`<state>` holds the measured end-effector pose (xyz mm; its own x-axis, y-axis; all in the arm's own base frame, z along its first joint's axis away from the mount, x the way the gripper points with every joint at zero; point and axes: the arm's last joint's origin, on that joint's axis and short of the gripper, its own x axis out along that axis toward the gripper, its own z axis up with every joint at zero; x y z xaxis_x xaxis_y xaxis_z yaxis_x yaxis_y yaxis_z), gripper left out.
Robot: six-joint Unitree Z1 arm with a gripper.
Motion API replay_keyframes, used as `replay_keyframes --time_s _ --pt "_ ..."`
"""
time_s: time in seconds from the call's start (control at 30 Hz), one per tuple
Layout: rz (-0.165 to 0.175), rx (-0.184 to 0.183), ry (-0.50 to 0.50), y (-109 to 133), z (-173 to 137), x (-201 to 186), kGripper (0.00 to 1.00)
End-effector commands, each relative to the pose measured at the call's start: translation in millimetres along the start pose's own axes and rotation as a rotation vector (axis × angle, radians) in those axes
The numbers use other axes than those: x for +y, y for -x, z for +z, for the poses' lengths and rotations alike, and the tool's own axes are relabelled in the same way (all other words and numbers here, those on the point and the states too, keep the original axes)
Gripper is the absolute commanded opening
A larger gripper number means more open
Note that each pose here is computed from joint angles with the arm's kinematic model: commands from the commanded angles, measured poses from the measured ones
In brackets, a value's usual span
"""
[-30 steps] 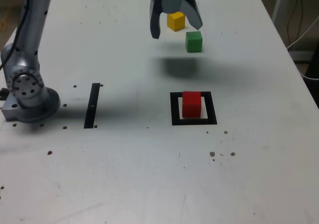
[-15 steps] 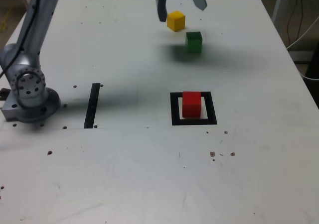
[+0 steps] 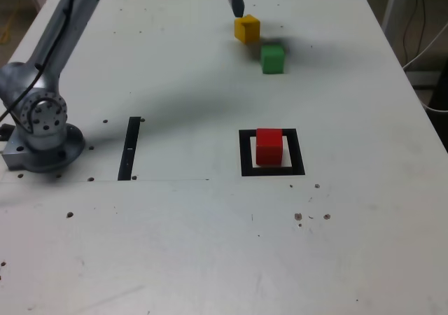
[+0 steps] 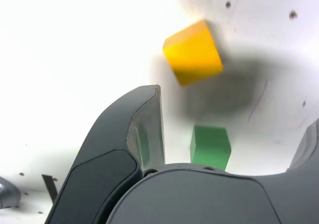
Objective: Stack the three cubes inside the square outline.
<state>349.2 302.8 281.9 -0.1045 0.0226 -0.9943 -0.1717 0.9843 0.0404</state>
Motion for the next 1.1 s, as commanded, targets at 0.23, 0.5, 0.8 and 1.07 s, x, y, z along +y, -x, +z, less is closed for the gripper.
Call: replay_keyframes --time_s 0.23,0.5,0.8,1.07 --pt "-0.028 0.029 0.046 -17 -4 23 1.0" --pt "-0.036 0.048 0.067 -26 -2 26 1.0" --pt "-0.056 0.042 0.247 -28 -1 26 1.0" --pt "-0.058 0.046 0.295 -29 -1 26 1.0"
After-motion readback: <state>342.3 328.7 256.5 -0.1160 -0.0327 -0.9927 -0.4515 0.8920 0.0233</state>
